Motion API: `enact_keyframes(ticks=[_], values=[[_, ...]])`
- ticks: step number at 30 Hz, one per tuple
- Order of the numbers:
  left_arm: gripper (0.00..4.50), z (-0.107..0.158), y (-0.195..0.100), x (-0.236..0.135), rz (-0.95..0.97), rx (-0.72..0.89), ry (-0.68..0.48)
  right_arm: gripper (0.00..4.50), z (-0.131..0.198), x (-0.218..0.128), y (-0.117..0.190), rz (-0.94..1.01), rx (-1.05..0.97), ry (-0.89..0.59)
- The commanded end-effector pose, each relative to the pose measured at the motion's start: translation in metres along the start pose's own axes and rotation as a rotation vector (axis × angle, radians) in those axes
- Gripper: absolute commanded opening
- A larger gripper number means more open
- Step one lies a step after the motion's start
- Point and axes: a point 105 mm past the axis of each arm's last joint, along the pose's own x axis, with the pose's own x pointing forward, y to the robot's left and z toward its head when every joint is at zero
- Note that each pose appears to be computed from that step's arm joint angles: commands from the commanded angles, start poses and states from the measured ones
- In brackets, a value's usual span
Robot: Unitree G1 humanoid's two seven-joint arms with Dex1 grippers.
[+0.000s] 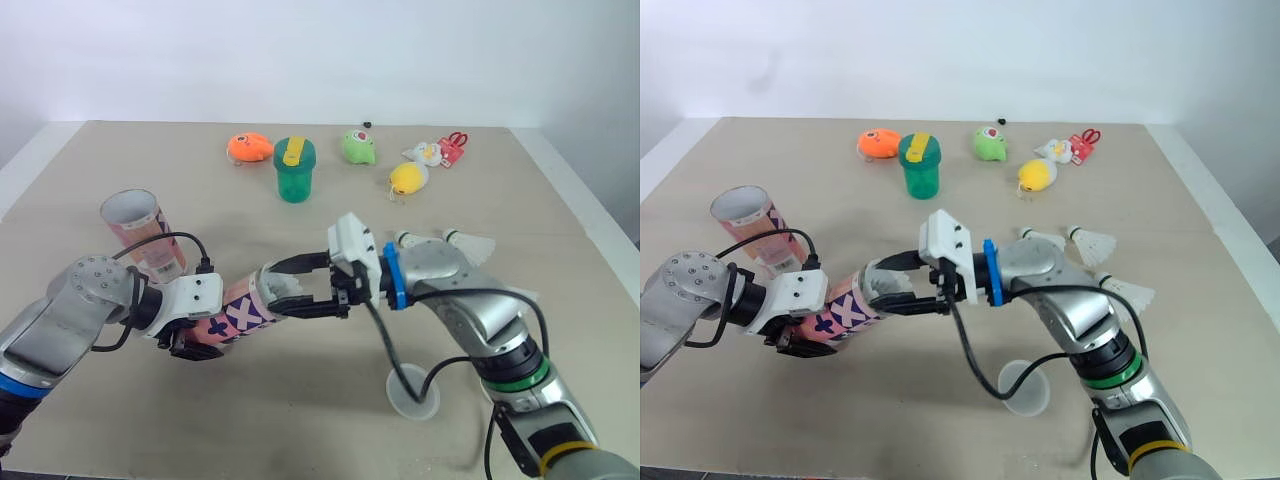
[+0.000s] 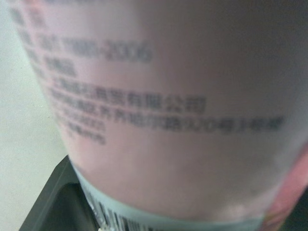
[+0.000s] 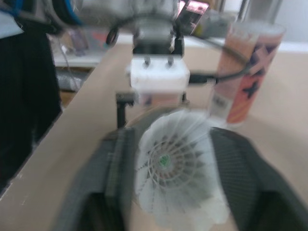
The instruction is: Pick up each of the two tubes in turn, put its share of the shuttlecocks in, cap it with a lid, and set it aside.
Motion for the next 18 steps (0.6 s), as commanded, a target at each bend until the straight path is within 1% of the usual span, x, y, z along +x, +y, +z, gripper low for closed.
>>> enact_keyframes(ticks=[1,2,3,6,11,18], values=[[3.37,0.000,-0.003,0.005,-0.013,-0.007,-0.006,0.82,0.018,-0.011,-0.007,0.010,-0.026,-0.026],[3.37,0.000,-0.003,0.005,-0.012,-0.007,-0.007,0.27,0.016,-0.010,-0.006,0.031,-0.023,-0.004],[3.37,0.000,-0.003,0.005,-0.010,-0.007,-0.007,0.08,0.013,-0.009,-0.005,0.047,-0.027,0.016],[3.37,0.000,-0.002,0.005,-0.006,-0.007,-0.008,0.08,0.000,0.003,-0.004,0.084,-0.076,0.091],[3.37,0.000,-0.002,0.005,-0.003,-0.005,-0.009,0.08,-0.021,0.034,0.000,0.150,-0.188,0.190],[3.37,0.000,-0.002,0.003,0.001,-0.004,-0.005,0.08,-0.027,0.069,0.006,0.237,-0.303,0.239]])
